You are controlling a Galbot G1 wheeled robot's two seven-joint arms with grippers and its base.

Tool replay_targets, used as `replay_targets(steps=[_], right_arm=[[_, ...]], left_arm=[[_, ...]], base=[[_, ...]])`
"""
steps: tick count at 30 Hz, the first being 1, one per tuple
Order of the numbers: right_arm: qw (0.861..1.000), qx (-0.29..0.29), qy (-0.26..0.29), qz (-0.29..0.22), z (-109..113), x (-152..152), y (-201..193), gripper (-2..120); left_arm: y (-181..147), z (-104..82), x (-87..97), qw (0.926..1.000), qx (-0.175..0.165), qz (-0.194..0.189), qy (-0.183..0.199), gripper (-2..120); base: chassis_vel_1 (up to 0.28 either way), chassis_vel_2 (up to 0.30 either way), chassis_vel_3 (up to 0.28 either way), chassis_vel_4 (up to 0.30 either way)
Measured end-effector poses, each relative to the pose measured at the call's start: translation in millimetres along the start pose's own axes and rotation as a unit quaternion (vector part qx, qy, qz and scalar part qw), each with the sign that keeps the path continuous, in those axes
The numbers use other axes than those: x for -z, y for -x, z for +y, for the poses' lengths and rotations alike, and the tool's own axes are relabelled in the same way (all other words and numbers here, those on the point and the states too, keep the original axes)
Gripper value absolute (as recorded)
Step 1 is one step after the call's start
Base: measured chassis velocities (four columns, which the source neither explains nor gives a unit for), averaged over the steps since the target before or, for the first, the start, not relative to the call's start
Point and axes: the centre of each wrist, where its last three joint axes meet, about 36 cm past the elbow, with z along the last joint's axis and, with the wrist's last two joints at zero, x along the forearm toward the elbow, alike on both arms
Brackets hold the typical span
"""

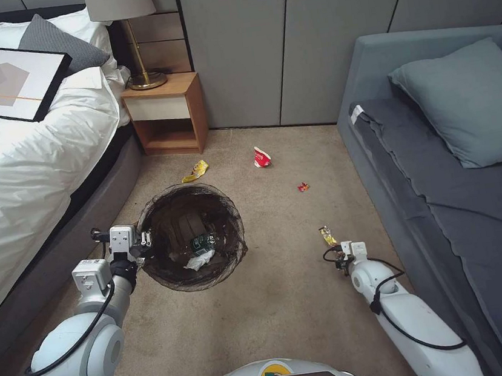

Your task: Pick up the trash bin, then pick up the garbage from the floor and place it into the trash bin.

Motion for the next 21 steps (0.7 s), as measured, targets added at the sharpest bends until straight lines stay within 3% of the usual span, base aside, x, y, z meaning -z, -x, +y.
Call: replay_targets(steps=[4,11,13,17,19,21], right_arm=[[1.0,-0.005,-0.006,-0.024,-14.7,15.3,-26.7,0],[0.997,0.01,-0.015,-0.077,-22.0,47.2,-81.2,0],[0.993,0.031,-0.021,-0.114,-23.3,69.8,-125.9,0],[0.987,0.062,-0.026,-0.146,-19.1,89.0,-169.4,0],[0.975,0.101,-0.031,-0.193,-11.5,107.2,-216.1,0],[0.971,0.114,-0.034,-0.207,-9.4,112.7,-229.6,0]], left_arm=[[-0.5,0.6,0.0,1.0,0.001,0.002,0.0,0],[-2.0,1.1,2.0,1.0,0.003,0.0,0.002,0],[-2.7,0.8,3.3,1.0,0.003,-0.002,0.002,0],[-2.7,0.1,3.6,1.0,0.002,-0.002,0.001,0],[-2.3,-0.7,3.9,1.0,0.002,-0.003,0.001,0],[-2.2,-0.9,3.9,1.0,0.002,-0.003,0.001,0]], base=[[0.0,0.0,0.0,0.0],[0.0,0.0,0.0,0.0],[0.0,0.0,0.0,0.0],[0.0,0.0,0.0,0.0],[0.0,0.0,0.0,0.0],[0.0,0.0,0.0,0.0]])
